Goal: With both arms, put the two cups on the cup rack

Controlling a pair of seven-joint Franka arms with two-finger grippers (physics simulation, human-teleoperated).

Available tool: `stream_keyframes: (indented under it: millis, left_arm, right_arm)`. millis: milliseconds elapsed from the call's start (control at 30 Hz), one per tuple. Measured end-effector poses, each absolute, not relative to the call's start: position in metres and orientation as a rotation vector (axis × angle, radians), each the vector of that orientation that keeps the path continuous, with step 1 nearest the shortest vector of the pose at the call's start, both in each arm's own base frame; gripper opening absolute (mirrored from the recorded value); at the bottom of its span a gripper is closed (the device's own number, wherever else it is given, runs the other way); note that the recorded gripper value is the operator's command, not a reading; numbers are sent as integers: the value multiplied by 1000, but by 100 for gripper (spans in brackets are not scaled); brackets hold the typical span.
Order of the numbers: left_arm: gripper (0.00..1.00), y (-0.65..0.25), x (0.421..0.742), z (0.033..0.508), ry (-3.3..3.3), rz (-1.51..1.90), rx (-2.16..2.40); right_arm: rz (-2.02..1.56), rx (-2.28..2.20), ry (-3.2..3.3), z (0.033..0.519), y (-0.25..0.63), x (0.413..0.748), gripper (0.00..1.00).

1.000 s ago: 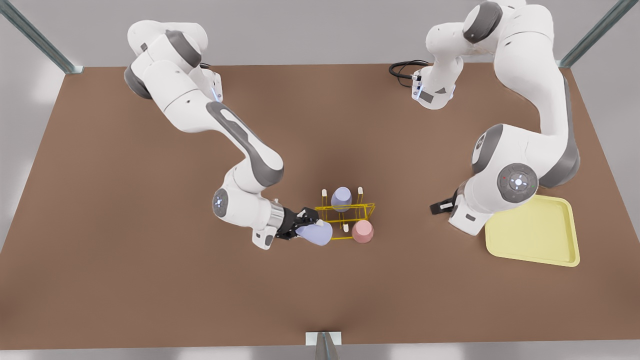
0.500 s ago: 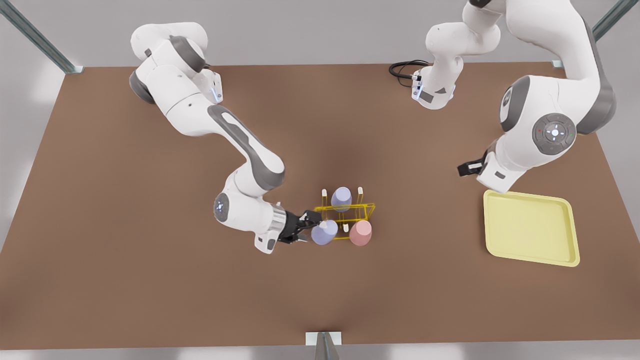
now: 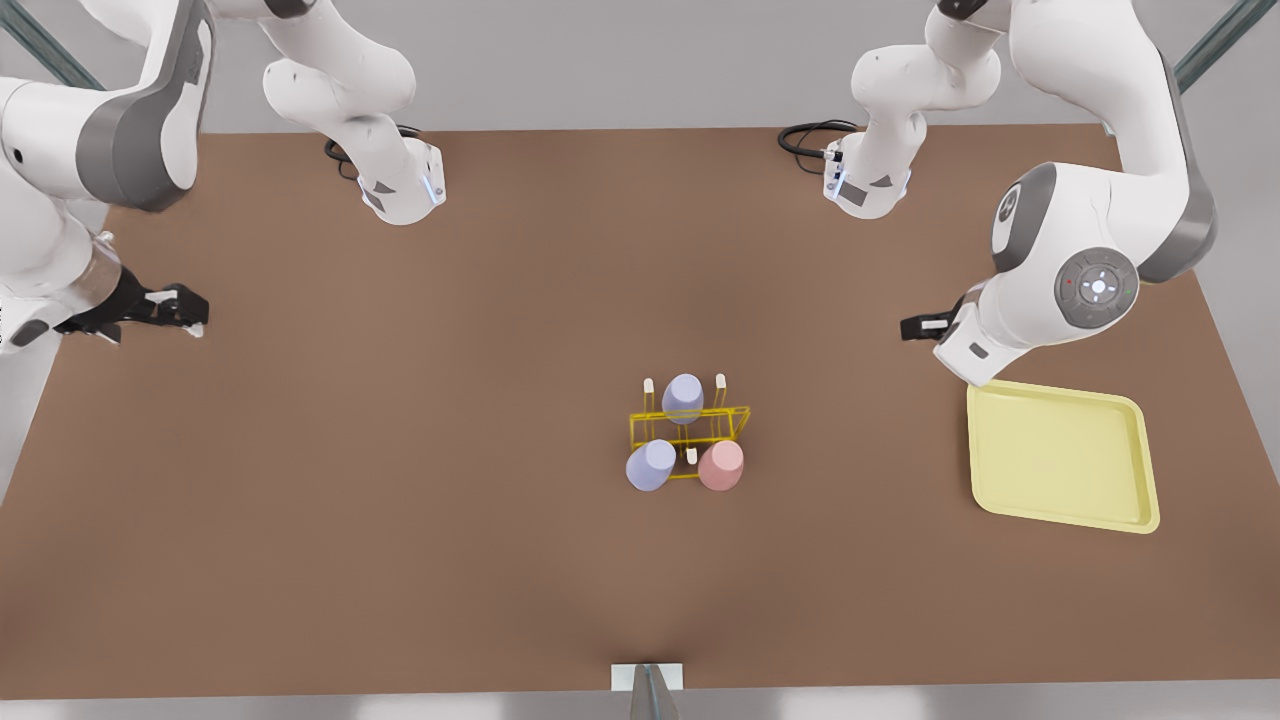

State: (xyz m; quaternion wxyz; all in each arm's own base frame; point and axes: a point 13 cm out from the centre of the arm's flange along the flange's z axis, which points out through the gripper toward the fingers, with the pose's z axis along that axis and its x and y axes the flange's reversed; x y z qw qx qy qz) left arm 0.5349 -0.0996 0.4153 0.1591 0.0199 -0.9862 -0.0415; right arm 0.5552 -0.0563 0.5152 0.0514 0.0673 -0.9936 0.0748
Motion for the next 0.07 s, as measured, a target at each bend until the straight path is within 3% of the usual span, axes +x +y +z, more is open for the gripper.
stream_keyframes:
  millis: [67]
  left_arm:
    - [100, -100, 534, 415, -2816, -115, 44]
  right_arm:
    - [219, 195, -2982, 512, -58, 539, 100]
